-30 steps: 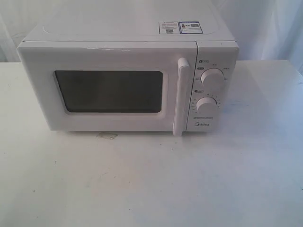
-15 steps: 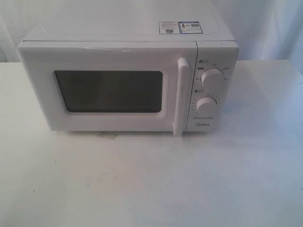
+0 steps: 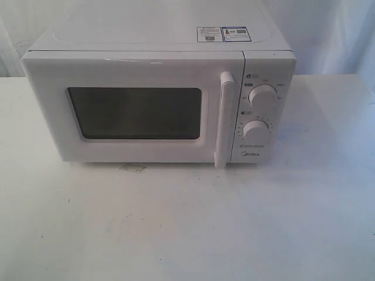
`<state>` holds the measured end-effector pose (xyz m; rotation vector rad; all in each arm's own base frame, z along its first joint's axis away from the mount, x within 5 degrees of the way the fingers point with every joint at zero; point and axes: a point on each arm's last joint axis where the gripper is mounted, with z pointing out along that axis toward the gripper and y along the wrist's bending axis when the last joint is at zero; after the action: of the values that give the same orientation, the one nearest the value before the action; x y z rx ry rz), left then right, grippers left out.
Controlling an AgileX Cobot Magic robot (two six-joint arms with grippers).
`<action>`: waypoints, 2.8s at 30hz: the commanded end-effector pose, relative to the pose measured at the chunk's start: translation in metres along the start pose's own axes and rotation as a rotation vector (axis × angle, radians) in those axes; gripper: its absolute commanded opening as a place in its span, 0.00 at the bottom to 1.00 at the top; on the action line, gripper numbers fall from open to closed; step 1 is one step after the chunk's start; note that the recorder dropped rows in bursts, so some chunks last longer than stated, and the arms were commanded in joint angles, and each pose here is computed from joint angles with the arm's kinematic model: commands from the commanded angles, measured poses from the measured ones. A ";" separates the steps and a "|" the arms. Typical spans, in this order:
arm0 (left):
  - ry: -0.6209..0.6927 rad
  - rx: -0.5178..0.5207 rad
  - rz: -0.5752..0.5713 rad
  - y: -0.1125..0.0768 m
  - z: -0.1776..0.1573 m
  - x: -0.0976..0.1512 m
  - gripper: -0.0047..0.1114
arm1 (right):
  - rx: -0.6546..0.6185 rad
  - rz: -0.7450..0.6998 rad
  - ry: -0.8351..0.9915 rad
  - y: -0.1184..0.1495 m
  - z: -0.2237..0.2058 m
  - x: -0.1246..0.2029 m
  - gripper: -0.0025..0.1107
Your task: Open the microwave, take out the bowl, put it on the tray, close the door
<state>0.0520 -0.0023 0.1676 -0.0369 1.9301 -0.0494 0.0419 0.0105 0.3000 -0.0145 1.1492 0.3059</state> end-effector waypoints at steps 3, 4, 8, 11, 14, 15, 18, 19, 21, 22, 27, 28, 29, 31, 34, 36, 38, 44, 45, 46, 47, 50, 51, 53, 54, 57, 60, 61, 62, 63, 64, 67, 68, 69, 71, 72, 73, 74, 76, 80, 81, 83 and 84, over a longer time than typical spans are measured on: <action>0.001 -0.005 -0.001 0.000 0.000 0.001 0.04 | 0.244 0.098 0.497 -0.014 0.047 -0.002 0.02; 0.001 -0.005 -0.001 0.000 0.000 0.001 0.04 | 0.259 0.103 0.587 -0.015 0.052 0.005 0.02; 0.001 -0.005 -0.001 0.000 0.000 0.001 0.04 | 0.250 0.153 0.939 -0.013 0.070 0.048 0.02; 0.001 -0.005 -0.001 0.000 0.000 0.001 0.04 | 0.211 0.215 1.054 -0.008 0.081 0.070 0.02; 0.001 -0.005 -0.001 0.000 0.000 0.001 0.04 | 0.042 0.139 1.171 0.001 0.089 0.092 0.02; 0.001 -0.005 -0.001 0.000 0.000 0.001 0.04 | -0.015 0.128 1.179 0.005 0.091 0.096 0.02; 0.001 -0.005 -0.001 0.000 0.000 0.001 0.04 | -0.182 0.122 1.166 0.018 0.101 0.108 0.02; 0.001 -0.005 -0.001 0.000 0.000 0.001 0.04 | -0.235 0.112 1.152 0.022 0.104 0.112 0.02; 0.001 -0.005 -0.001 0.000 0.000 0.001 0.04 | -0.339 0.078 1.122 0.028 0.108 0.116 0.02; 0.001 -0.005 -0.001 0.000 0.000 0.001 0.04 | -0.393 0.069 1.101 0.032 0.109 0.117 0.02; 0.001 -0.005 -0.001 0.000 0.000 0.001 0.04 | -0.598 0.077 0.949 0.047 0.116 0.112 0.02; 0.001 -0.005 -0.001 0.000 0.000 0.001 0.04 | -0.580 0.072 0.891 0.046 0.121 0.109 0.02; 0.001 -0.005 -0.001 0.000 0.000 0.001 0.04 | -0.582 0.046 0.865 0.046 0.122 0.108 0.02; 0.001 -0.005 -0.001 0.000 0.000 0.001 0.04 | -0.593 -0.059 0.790 0.043 0.127 0.107 0.02; 0.001 -0.005 -0.001 0.000 0.000 0.001 0.04 | -0.730 -0.191 0.726 0.042 0.137 0.115 0.10; 0.001 -0.005 -0.001 0.000 0.000 0.001 0.04 | -0.741 -0.137 0.736 0.035 0.150 0.123 0.27; 0.001 -0.005 -0.001 0.000 0.000 0.001 0.04 | -0.758 -0.074 0.743 0.026 0.162 0.133 0.42; 0.001 -0.005 -0.001 0.000 0.000 0.001 0.04 | -0.715 -0.074 0.704 0.008 0.184 0.129 0.50; 0.001 -0.005 -0.001 0.000 0.000 0.001 0.04 | -0.716 -0.079 0.695 0.008 0.187 0.127 0.50; 0.001 -0.005 -0.001 0.000 0.000 0.001 0.04 | -0.716 -0.083 0.683 0.009 0.191 0.124 0.50; 0.001 -0.005 -0.001 0.000 0.000 0.001 0.04 | -0.713 -0.083 0.678 0.008 0.194 0.123 0.50; 0.001 -0.005 -0.001 0.000 0.000 0.001 0.04 | -0.701 -0.075 0.706 0.005 0.198 0.132 0.56; 0.001 -0.005 -0.001 0.000 0.000 0.001 0.04 | -0.697 -0.068 0.720 0.003 0.201 0.138 0.59; 0.001 -0.005 -0.001 0.000 0.000 0.001 0.04 | -0.701 -0.056 0.732 0.001 0.207 0.145 0.61; 0.001 -0.005 -0.001 0.000 0.000 0.001 0.04 | -0.708 -0.051 0.729 0.001 0.209 0.146 0.61; 0.001 -0.005 -0.001 0.000 0.000 0.001 0.04 | -0.706 -0.045 0.743 -0.001 0.213 0.153 0.61; 0.001 -0.005 -0.001 0.000 0.000 0.001 0.04 | -0.698 -0.042 0.758 -0.003 0.216 0.159 0.61; 0.001 -0.005 -0.001 0.000 0.000 0.001 0.04 | -0.698 -0.039 0.763 -0.003 0.216 0.161 0.61; 0.001 -0.005 -0.001 0.000 0.000 0.001 0.04 | -0.698 -0.037 0.766 -0.004 0.217 0.163 0.61; 0.001 -0.005 -0.001 0.000 0.000 0.001 0.04 | -0.694 -0.036 0.773 -0.005 0.218 0.166 0.61; 0.001 -0.005 -0.001 0.000 0.000 0.001 0.04 | -0.694 -0.034 0.775 -0.006 0.220 0.167 0.61; 0.001 -0.005 -0.001 0.000 0.000 0.001 0.04 | -0.691 -0.028 0.789 -0.008 0.223 0.174 0.61; 0.001 -0.005 -0.001 0.000 0.000 0.001 0.04 | -0.691 -0.028 0.789 -0.008 0.224 0.175 0.61; 0.001 -0.005 -0.001 0.000 0.000 0.001 0.04 | -0.693 -0.026 0.789 -0.008 0.225 0.176 0.61; 0.001 -0.005 -0.001 0.000 0.000 0.001 0.04 | -0.692 -0.024 0.792 -0.009 0.226 0.178 0.59; 0.001 -0.005 -0.001 0.000 0.000 0.001 0.04 | -0.692 -0.024 0.792 -0.009 0.228 0.179 0.59; 0.001 -0.005 -0.001 0.000 0.000 0.001 0.04 | -0.692 -0.024 0.792 -0.010 0.229 0.180 0.59; 0.001 -0.005 -0.001 0.000 0.000 0.001 0.04 | -0.694 -0.021 0.794 -0.010 0.229 0.181 0.59; 0.001 -0.005 -0.001 0.000 0.000 0.001 0.04 | -0.698 -0.015 0.795 -0.010 0.231 0.184 0.59; 0.001 -0.005 -0.001 0.000 0.000 0.001 0.04 | -0.717 -0.001 0.786 -0.010 0.234 0.186 0.58; 0.001 -0.005 -0.001 0.000 0.000 0.001 0.04 | -0.722 0.003 0.783 -0.010 0.235 0.187 0.57; 0.001 -0.005 -0.001 0.000 0.000 0.001 0.04 | -0.744 0.017 0.769 -0.008 0.237 0.187 0.55; 0.001 -0.005 -0.001 0.000 0.000 0.001 0.04 | -0.753 0.022 0.763 -0.008 0.238 0.186 0.55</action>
<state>0.0520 -0.0023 0.1676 -0.0369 1.9301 -0.0494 0.3078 0.0941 0.2299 -0.9585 1.6856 0.8691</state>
